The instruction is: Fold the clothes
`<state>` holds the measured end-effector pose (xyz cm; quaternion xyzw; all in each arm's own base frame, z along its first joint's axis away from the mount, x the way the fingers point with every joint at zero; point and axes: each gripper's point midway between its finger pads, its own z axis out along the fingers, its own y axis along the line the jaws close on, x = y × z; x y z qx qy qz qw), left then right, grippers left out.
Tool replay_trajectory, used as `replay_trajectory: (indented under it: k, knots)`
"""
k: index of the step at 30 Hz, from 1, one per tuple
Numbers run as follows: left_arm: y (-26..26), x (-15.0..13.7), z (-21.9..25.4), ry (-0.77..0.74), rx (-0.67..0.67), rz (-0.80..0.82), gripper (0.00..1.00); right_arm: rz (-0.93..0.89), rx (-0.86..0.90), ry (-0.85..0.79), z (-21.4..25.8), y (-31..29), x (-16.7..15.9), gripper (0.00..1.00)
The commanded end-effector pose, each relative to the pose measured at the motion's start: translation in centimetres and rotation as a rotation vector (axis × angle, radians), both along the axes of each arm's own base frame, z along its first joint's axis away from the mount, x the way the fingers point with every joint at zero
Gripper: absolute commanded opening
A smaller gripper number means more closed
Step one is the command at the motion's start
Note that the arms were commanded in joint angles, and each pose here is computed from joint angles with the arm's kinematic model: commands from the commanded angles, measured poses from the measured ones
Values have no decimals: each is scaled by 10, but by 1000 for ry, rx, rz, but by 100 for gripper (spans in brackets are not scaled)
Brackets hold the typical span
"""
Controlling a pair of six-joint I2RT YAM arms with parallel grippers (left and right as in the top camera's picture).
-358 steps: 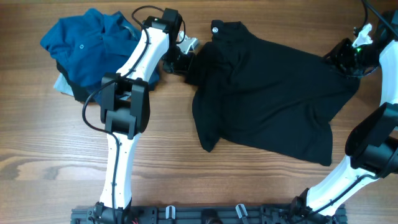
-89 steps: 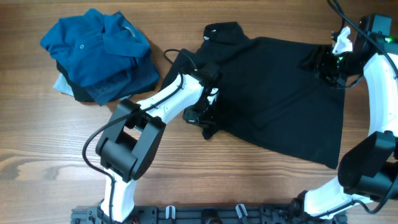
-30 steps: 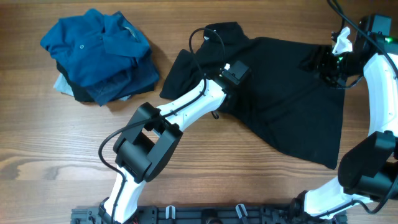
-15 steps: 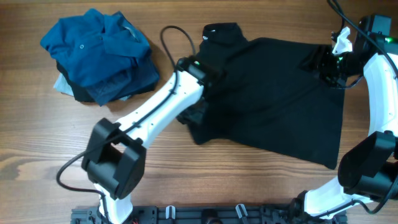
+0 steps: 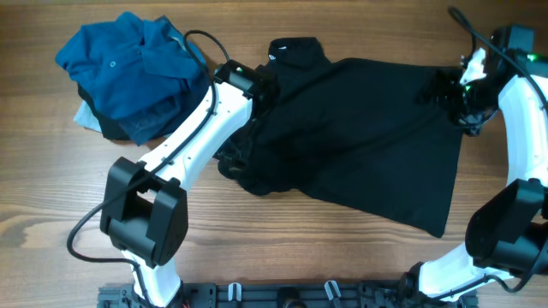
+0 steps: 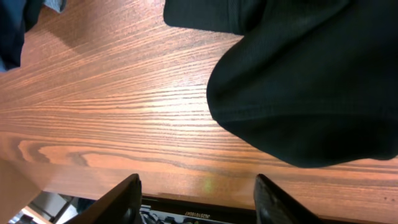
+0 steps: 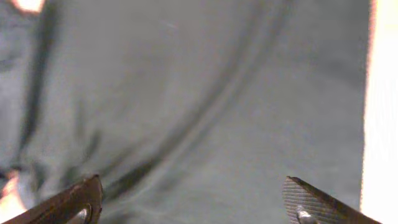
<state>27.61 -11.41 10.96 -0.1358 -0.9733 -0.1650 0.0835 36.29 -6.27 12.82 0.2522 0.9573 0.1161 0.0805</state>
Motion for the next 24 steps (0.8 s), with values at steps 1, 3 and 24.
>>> replay_trajectory:
  k: [1,3,24]
  knots:
    - [3,10,5,-45,-12,13,59,-173,-52,168,-45,-36,-42,94]
    - [3,14,4,-61,-20,23,59,-261,-27,243,-65,-52,-70,94]
    - [11,42,-2,-130,-122,135,65,-606,117,218,-134,-88,-121,4]
